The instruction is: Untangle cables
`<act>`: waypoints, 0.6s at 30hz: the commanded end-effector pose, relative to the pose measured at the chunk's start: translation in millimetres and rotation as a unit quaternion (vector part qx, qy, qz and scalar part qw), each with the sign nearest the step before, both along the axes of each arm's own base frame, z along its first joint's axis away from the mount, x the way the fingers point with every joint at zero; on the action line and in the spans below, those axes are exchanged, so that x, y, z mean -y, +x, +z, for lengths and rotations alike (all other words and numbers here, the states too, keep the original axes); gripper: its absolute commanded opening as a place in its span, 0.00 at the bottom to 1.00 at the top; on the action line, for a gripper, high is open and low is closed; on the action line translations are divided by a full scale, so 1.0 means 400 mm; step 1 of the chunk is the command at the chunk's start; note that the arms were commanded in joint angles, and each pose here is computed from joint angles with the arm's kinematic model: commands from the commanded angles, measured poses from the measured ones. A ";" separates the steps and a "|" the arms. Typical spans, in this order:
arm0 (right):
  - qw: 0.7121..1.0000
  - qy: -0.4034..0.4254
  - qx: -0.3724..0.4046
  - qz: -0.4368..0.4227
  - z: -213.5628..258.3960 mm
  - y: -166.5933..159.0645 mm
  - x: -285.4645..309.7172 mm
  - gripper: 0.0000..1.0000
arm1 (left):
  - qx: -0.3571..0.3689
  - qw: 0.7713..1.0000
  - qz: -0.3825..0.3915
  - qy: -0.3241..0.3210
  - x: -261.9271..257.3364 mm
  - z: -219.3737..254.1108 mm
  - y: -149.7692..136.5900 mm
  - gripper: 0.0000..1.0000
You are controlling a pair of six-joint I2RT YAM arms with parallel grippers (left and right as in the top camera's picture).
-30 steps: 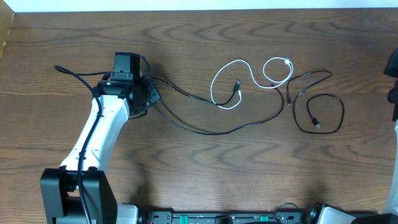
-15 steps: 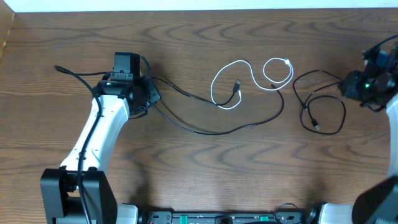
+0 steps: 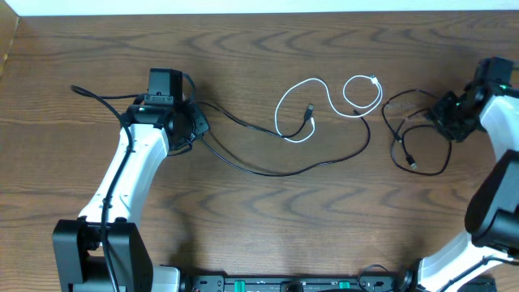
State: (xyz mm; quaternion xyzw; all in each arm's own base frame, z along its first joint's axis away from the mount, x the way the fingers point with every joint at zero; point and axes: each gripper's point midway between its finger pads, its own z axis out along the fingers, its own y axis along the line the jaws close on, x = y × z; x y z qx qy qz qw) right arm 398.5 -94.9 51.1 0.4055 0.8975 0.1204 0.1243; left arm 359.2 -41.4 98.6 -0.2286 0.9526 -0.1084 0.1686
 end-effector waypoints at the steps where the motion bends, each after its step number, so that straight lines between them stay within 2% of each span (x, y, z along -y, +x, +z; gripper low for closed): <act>1: 1.000 0.015 0.011 -0.021 -0.003 0.031 -0.035 0.40 | -0.003 1.000 -0.010 -0.002 0.005 -0.006 -0.007 0.08; 10: 1.000 -0.012 -0.003 -0.015 0.047 -0.018 -0.016 0.39 | -0.003 1.000 -0.010 -0.002 0.005 -0.006 -0.007 0.08; 18: 0.996 -0.064 0.054 -0.014 0.178 -0.025 0.016 0.41 | -0.003 1.000 -0.010 -0.002 0.005 -0.006 -0.007 0.08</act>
